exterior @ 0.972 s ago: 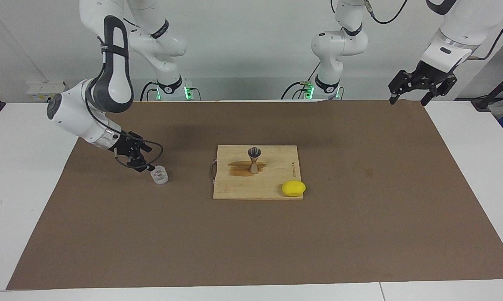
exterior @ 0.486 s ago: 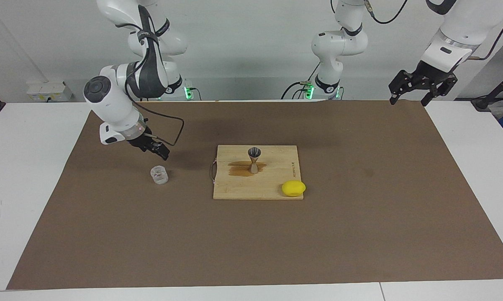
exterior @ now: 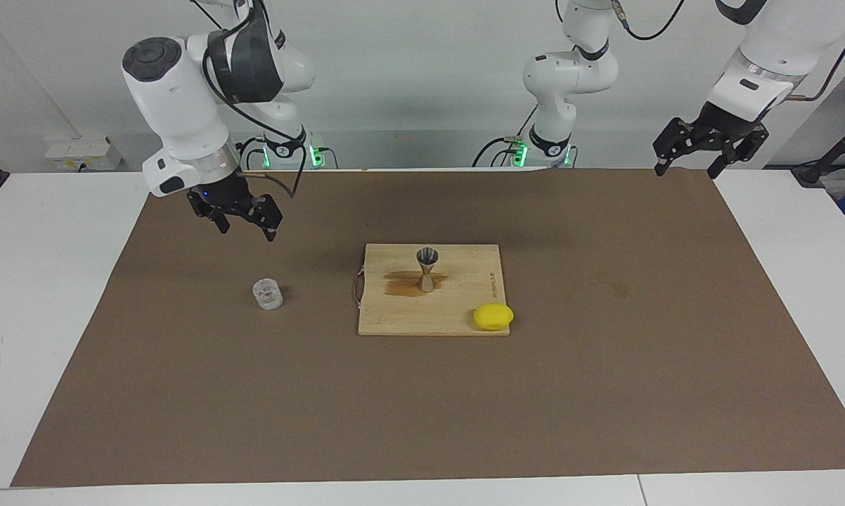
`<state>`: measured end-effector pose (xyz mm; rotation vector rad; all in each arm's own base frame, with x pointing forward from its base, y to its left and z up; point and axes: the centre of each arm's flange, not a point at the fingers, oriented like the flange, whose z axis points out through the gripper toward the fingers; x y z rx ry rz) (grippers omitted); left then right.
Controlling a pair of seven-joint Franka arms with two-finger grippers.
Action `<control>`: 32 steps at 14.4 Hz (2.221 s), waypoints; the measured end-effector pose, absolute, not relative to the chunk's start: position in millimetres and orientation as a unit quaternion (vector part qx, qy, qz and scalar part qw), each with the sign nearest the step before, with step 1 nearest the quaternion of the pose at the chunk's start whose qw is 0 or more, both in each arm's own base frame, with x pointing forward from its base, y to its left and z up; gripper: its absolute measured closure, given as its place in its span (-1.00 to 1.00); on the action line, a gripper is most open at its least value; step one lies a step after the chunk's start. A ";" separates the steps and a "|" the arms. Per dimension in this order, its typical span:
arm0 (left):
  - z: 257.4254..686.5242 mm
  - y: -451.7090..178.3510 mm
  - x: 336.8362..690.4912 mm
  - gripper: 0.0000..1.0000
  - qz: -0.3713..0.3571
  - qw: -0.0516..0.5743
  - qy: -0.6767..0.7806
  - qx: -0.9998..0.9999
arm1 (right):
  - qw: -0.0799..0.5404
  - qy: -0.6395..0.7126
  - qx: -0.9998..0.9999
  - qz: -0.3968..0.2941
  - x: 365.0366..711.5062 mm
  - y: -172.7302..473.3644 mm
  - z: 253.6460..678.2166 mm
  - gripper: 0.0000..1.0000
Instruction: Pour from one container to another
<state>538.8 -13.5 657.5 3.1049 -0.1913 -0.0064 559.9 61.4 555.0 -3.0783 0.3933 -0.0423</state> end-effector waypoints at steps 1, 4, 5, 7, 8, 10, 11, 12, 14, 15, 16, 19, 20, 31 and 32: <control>657.5 -13.5 538.8 -1.00 -0.002 0.015 -0.061 0.998 | 0.013 0.120 -0.993 -0.016 559.3 60.2 573.8 -1.00; 657.7 -11.8 539.0 -1.00 -0.001 0.008 -0.061 0.998 | 0.001 0.098 -0.995 -0.017 554.5 56.6 606.7 -1.00; 657.7 -11.4 539.1 -1.00 -0.001 0.006 -0.061 0.998 | -0.001 0.087 -0.996 -0.012 550.6 56.0 611.9 -1.00; 658.0 -10.2 539.5 -1.00 0.001 0.001 -0.060 0.998 | -0.002 0.077 -0.997 -0.009 542.4 55.0 622.4 -1.00; 658.4 -9.8 540.0 -1.00 0.003 -0.001 -0.060 0.998 | -0.001 0.072 -0.997 -0.012 538.8 54.4 627.5 -1.00; 658.7 -9.7 540.3 -1.00 0.004 -0.002 -0.060 0.998 | -0.002 0.043 -0.999 -0.011 534.0 53.5 631.5 -1.00; 658.8 -9.6 540.4 -1.00 0.005 -0.002 -0.060 0.998 | -0.002 0.025 -1.000 -0.010 533.9 51.4 630.4 -1.00; 658.8 -9.5 540.5 -1.00 0.005 -0.002 -0.060 0.998 | -0.003 0.012 -1.000 -0.008 534.2 47.6 628.5 -1.00; 658.9 -9.5 540.6 -1.00 0.005 -0.003 -0.060 0.998 | -0.003 0.001 -1.000 -0.005 534.5 40.4 625.8 -1.00; 658.9 -9.4 540.6 -1.00 0.005 -0.003 -0.060 0.998 | -0.003 0.000 -1.000 -0.003 534.3 39.4 624.3 -1.00; 658.9 -9.4 540.6 -1.00 0.005 -0.003 -0.060 0.998 | -0.003 0.000 -1.000 -0.002 533.9 39.6 622.8 -1.00; 658.9 -9.4 540.6 -1.00 0.006 -0.003 -0.060 0.998 | -0.004 -0.003 -1.000 0.001 532.0 42.0 620.7 -1.00; 659.0 -9.4 540.7 -1.00 0.006 -0.003 -0.060 0.998 | -0.004 -0.003 -1.000 0.002 531.3 42.5 620.2 -1.00; 659.3 -9.3 541.1 -1.00 0.008 -0.003 -0.060 0.998 | -0.004 -0.004 -1.000 0.004 528.2 43.3 618.1 -1.00; 659.4 -9.3 541.1 -1.00 0.008 -0.003 -0.060 0.998 | -0.004 -0.004 -1.000 0.005 528.1 43.3 617.8 -1.00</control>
